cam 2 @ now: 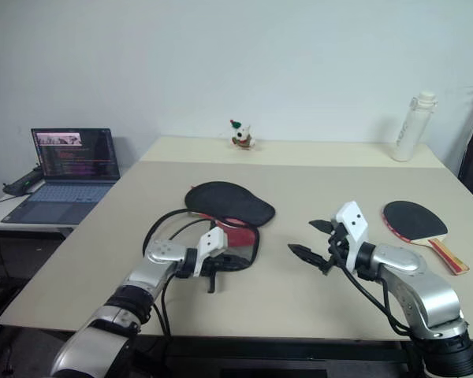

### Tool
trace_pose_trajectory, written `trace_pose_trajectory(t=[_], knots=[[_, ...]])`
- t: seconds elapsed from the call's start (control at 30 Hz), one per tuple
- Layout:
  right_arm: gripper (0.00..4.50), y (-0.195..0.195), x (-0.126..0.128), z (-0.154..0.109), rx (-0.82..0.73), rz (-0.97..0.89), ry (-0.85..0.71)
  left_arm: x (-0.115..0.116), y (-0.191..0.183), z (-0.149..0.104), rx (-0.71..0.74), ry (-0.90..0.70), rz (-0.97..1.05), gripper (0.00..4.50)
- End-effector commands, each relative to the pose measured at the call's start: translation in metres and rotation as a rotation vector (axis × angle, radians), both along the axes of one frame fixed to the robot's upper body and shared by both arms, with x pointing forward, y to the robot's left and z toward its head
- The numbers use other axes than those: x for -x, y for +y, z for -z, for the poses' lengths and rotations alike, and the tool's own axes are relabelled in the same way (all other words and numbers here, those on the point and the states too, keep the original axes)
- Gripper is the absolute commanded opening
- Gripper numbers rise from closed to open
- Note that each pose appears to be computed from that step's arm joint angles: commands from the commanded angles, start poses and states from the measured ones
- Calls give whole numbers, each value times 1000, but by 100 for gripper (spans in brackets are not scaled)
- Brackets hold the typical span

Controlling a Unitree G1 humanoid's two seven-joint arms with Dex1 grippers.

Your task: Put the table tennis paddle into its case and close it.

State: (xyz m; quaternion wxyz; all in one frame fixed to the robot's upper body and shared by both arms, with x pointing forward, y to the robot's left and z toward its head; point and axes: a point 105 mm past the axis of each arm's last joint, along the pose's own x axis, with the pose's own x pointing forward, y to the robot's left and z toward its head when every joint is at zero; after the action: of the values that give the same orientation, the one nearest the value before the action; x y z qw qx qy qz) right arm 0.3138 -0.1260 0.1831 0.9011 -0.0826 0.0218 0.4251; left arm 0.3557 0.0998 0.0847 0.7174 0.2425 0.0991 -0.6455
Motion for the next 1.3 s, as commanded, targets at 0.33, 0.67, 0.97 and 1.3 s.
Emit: trace_pose_trajectory(t=[0.33,0.67,0.97,1.3], knots=[[450,-1,9,-12,-31,26,-60,38,18,26,-384,-65,471,4],[450,5,3,-10,-33,9,-49,15,1,7,-115,-111,222,102],[450,8,-36,-15,-74,71,-3,10,26,-45,315,29,-170,308],[450,11,-105,3,-23,233,128,14,44,-90,559,73,-435,308]])
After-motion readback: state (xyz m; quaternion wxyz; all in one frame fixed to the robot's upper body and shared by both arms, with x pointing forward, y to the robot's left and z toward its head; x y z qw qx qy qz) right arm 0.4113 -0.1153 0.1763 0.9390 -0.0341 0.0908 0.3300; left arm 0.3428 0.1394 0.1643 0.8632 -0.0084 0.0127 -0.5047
